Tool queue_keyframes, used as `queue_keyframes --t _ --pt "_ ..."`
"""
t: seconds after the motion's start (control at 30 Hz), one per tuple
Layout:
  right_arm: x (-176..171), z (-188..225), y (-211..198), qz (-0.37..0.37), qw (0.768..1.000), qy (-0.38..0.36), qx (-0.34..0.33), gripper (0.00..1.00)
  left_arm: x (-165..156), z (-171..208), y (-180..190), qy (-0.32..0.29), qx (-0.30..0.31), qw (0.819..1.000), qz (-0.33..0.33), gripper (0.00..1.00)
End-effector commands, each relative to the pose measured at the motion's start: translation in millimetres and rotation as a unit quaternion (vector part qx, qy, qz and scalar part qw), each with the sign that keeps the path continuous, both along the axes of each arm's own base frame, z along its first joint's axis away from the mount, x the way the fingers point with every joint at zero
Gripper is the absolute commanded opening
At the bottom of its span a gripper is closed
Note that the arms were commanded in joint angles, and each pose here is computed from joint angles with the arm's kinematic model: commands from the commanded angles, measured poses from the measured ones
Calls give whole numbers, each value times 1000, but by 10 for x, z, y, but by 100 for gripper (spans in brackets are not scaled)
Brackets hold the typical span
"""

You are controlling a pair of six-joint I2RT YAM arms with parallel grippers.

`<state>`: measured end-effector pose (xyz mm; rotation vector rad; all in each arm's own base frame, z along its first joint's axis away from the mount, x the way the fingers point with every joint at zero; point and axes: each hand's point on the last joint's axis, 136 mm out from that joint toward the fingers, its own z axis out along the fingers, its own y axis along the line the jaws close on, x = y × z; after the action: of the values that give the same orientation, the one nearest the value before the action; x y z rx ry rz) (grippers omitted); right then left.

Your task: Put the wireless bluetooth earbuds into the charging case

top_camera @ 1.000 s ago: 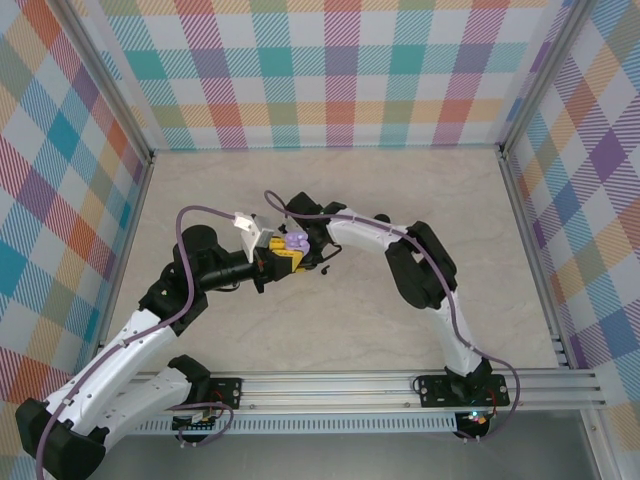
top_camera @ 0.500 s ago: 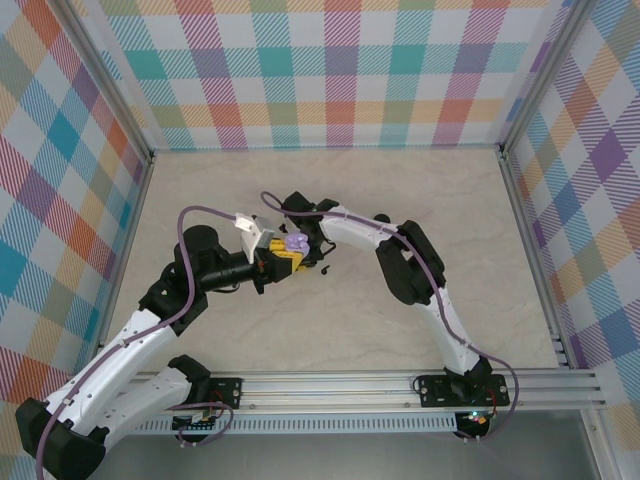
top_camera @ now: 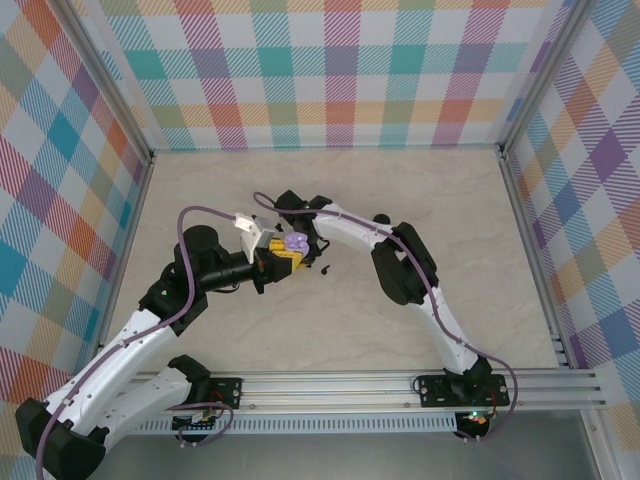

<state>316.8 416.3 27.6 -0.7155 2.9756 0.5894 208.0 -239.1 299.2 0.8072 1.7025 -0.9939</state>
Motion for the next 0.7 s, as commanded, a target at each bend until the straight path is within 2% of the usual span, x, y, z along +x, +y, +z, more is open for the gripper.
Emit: queue_keyframes --t 0.0,0.47,0.67 --pt "65 77 -45 16 999 -37 -33 39 -61 144 -10 -17 -9 1000 -6 22" --pt "154 -11 -85 -36 995 -35 -87 39 -71 187 -2 -25 -11 1000 -6 21" --pt "134 -33 -20 -38 995 -30 -83 37 -73 183 0 -24 -10 1000 -6 21"
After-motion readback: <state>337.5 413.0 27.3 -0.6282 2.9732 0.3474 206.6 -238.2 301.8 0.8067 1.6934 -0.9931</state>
